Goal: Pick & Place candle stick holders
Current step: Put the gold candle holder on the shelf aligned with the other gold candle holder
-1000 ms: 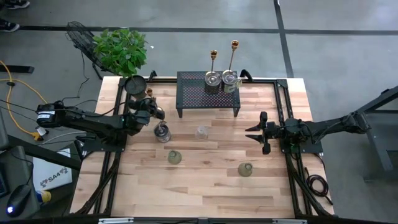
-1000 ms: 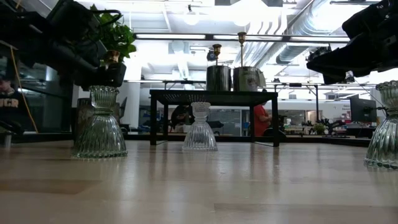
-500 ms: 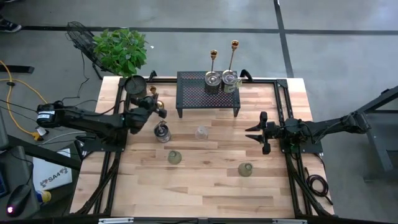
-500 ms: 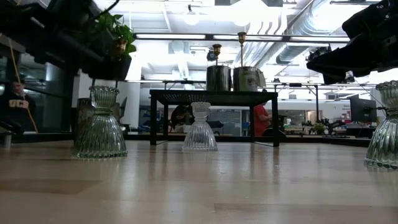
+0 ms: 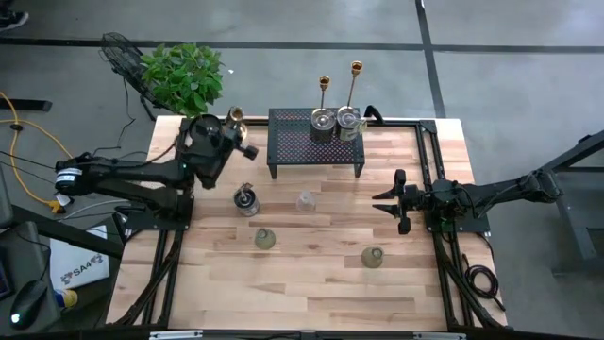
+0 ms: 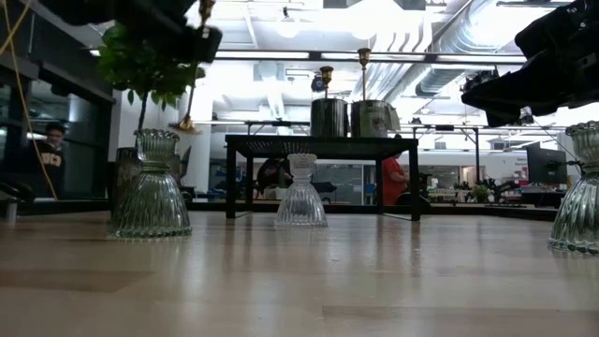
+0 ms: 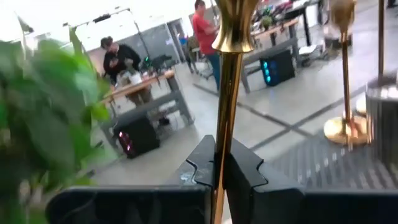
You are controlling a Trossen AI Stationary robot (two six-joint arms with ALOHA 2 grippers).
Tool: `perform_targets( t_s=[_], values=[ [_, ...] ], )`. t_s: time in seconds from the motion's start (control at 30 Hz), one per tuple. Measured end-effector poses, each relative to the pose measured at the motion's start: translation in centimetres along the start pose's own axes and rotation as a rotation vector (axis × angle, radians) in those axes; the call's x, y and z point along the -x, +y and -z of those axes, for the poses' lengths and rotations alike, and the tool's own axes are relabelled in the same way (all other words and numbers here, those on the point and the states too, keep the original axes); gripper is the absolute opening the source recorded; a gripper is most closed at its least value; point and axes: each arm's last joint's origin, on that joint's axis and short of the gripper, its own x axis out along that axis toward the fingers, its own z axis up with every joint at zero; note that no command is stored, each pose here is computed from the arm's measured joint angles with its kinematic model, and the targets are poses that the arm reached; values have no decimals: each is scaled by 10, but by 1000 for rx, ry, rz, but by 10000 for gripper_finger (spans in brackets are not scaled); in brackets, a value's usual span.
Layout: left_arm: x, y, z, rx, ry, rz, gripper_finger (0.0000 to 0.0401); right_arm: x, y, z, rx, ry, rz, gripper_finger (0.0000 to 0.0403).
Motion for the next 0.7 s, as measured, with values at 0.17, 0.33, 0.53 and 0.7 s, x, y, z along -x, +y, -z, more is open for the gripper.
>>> perform_targets(
  t_s=[0.17,0.33,0.53,0.7],
  values=[
    [-23,10,-26,-4,-95,98,8,0,0,0,0,0,0,99],
    [-55,10,-41,-7,-112,197,8,0,0,0,0,0,0,99],
    [-98,1,-48,67,-87,341,8,0,0,0,0,0,0,99],
    [-128,-6,-51,109,-85,416,8,0,0,0,0,0,1,99]
  ],
)
